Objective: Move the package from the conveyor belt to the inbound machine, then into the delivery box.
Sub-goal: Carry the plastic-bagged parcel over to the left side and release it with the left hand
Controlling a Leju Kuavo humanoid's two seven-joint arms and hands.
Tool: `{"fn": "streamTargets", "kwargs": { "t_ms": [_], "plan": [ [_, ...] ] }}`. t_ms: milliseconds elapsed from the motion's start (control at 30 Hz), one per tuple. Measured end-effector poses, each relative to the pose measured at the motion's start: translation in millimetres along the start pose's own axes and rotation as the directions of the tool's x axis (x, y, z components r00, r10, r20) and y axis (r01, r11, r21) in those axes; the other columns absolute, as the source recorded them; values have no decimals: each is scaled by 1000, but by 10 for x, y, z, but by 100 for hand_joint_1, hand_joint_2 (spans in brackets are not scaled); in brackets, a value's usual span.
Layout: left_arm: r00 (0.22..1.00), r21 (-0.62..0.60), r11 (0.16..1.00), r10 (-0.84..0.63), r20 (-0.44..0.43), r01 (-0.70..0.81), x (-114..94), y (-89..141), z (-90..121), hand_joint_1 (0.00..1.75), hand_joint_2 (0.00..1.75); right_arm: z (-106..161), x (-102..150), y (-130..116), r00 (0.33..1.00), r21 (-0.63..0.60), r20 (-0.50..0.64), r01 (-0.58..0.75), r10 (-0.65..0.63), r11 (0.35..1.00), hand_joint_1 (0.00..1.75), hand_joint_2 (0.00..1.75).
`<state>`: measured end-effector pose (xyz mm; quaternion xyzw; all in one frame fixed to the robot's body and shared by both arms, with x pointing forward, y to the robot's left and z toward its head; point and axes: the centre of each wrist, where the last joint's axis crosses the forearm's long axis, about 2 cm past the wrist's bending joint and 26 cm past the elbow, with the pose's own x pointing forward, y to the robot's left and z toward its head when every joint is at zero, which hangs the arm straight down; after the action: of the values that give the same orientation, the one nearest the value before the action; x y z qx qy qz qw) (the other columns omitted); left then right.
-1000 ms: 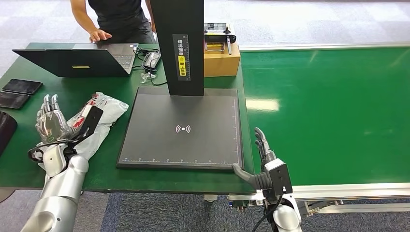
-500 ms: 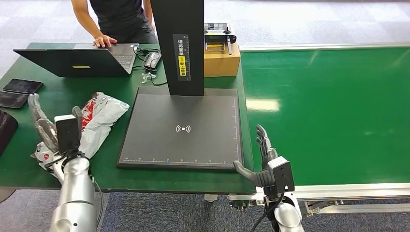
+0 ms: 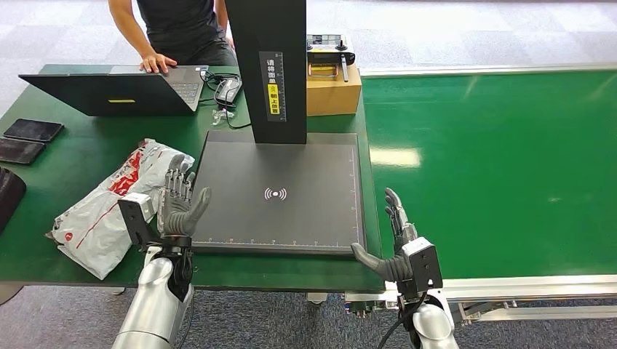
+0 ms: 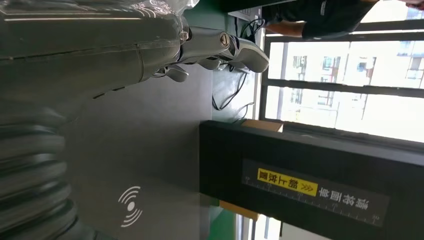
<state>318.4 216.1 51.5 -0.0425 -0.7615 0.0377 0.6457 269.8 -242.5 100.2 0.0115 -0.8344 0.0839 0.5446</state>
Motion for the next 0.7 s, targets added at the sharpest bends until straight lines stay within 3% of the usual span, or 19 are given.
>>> {"fn": "streamTargets", "kwargs": {
  "t_ms": [167, 367, 533, 700],
  "plan": [
    [1000, -31, 999, 26, -10, -26, -7, -44, 17, 0, 175, 5, -9, -3, 1000, 0, -3, -1, 1, 1000, 0, 175],
    [968, -170, 953, 250, -28, -251, -40, -187, 176, 0, 175, 2, -3, -41, 1000, -25, 20, 6, -5, 1000, 0, 175],
    [970, -202, 948, 239, -55, -245, 0, -332, 351, 0, 175, 10, 68, -81, 1000, -45, 22, -8, 9, 999, 0, 175],
    [973, -227, 947, 228, -27, -228, 83, -338, 482, 0, 175, 99, 112, -199, 999, -82, 12, -40, 41, 996, 0, 175]
  ]
}}
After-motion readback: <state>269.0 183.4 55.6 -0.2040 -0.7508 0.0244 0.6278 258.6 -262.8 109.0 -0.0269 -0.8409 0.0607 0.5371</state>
